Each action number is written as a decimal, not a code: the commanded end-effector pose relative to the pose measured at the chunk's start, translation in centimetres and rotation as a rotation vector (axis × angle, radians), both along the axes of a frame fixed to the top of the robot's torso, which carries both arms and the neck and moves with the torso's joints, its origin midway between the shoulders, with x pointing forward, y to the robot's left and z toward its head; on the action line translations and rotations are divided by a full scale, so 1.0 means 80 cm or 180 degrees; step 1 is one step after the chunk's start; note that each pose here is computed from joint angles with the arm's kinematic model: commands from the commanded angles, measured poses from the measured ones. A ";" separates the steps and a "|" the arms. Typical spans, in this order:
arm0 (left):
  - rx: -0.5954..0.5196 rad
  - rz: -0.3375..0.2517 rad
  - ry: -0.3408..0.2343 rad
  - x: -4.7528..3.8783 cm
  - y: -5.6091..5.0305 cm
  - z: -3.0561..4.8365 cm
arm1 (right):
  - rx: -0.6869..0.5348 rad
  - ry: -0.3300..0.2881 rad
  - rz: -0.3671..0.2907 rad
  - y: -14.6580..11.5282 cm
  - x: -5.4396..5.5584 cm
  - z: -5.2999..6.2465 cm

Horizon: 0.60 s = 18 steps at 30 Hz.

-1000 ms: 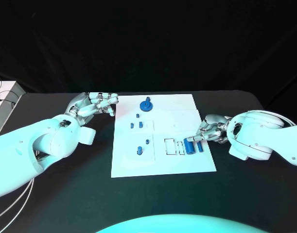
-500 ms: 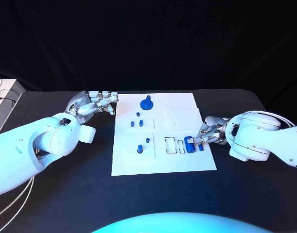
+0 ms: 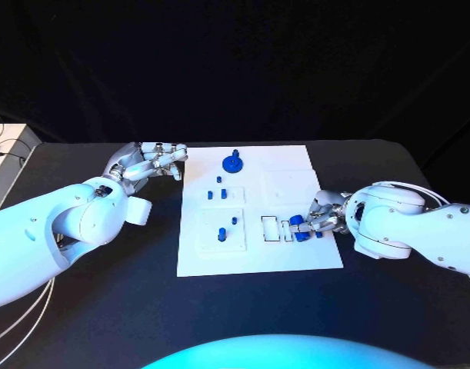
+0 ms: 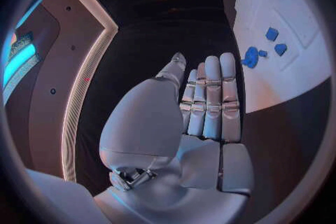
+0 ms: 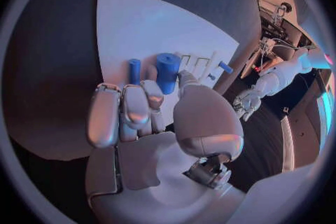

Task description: Assemble the parts on the task board

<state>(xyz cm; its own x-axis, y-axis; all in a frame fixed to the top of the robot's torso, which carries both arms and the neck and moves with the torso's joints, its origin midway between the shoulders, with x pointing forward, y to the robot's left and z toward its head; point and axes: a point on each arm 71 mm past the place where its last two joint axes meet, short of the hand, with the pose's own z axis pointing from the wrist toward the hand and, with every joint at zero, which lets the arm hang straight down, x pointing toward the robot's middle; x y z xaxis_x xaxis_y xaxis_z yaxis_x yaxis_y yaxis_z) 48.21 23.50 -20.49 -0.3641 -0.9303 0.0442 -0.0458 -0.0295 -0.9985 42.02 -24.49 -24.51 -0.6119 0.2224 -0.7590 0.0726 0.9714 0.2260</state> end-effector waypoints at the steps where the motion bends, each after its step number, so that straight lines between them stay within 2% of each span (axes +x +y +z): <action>1: -0.0029 -0.0042 0.0012 -0.001 -0.002 -0.0001 | -0.0089 -0.0047 0.0040 0.003 0.002 -0.004; 18: -0.0018 -0.0031 0.0025 -0.001 0.000 -0.0002 | -0.0081 0.0002 0.0043 0.011 0.004 -0.019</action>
